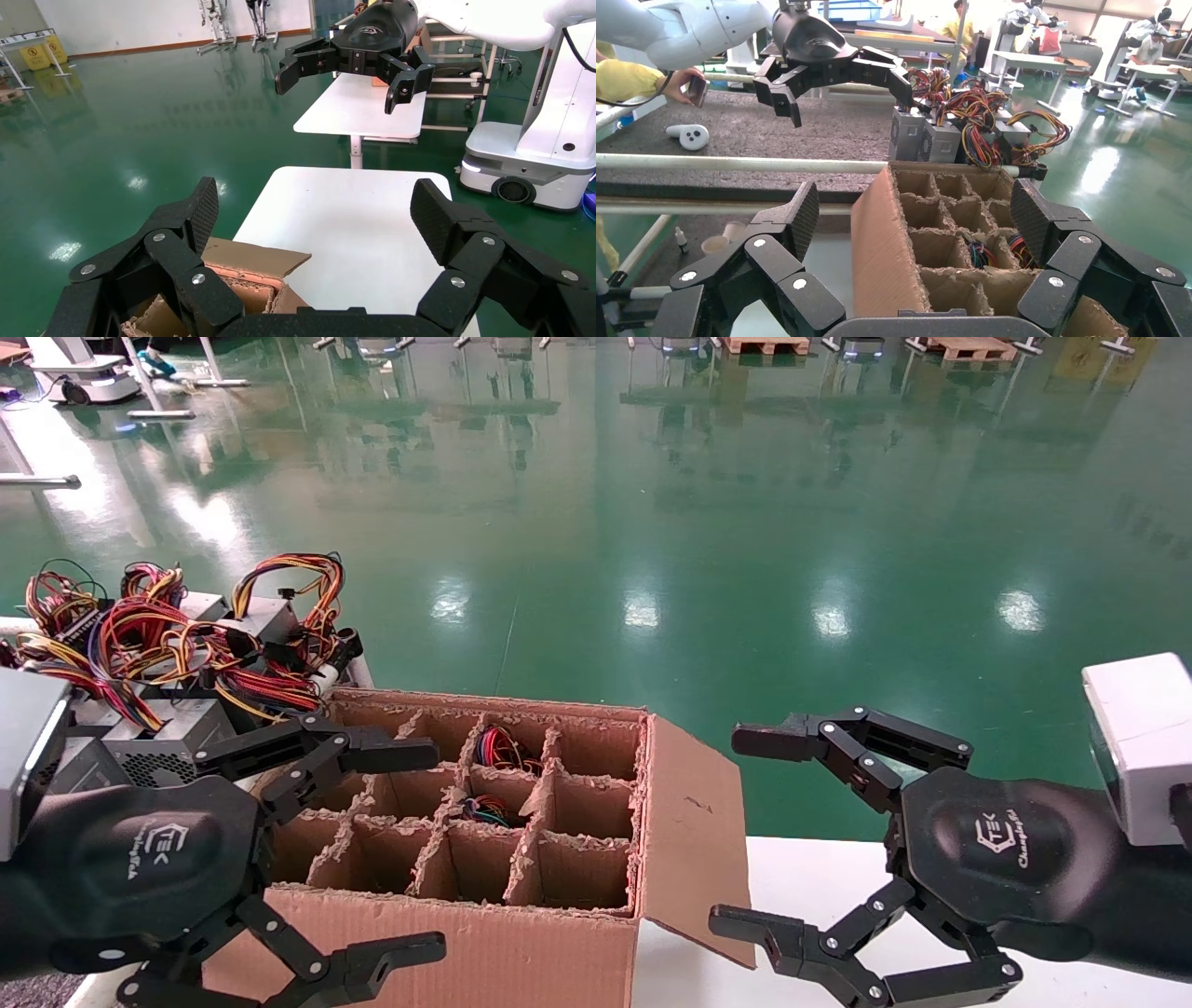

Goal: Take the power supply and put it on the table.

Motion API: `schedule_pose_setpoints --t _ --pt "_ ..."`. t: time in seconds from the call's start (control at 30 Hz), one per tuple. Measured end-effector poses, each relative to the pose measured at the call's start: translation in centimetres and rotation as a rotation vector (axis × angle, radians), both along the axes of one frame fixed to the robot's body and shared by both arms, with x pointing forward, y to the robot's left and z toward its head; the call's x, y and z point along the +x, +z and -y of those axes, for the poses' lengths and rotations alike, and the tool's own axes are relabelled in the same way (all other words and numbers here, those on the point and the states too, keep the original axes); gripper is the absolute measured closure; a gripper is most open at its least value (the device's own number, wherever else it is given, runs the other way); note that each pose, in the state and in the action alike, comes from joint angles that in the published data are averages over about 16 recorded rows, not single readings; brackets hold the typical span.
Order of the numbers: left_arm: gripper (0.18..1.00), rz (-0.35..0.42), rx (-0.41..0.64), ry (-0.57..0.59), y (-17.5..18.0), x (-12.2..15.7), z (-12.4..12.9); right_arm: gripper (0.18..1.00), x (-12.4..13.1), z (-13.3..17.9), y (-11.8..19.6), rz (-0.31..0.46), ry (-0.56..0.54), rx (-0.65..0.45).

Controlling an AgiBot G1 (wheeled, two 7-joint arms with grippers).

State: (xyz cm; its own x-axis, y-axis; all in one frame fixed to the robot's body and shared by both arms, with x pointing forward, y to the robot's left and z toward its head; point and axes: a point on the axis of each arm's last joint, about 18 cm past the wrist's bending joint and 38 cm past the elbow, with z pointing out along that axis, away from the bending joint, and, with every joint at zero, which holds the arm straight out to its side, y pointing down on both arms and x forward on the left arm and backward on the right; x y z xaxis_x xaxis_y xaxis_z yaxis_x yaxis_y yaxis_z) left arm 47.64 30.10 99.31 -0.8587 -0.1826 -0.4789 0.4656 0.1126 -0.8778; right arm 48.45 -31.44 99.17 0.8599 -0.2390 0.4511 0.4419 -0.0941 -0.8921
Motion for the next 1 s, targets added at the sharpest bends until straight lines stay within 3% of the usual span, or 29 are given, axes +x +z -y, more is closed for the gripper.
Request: schedule_pose_setpoints --t 1.0 --pt "0.184 0.0 0.0 0.0 0.0 0.0 0.0 0.178 0.0 0.0 0.0 0.0 0.0 0.0"
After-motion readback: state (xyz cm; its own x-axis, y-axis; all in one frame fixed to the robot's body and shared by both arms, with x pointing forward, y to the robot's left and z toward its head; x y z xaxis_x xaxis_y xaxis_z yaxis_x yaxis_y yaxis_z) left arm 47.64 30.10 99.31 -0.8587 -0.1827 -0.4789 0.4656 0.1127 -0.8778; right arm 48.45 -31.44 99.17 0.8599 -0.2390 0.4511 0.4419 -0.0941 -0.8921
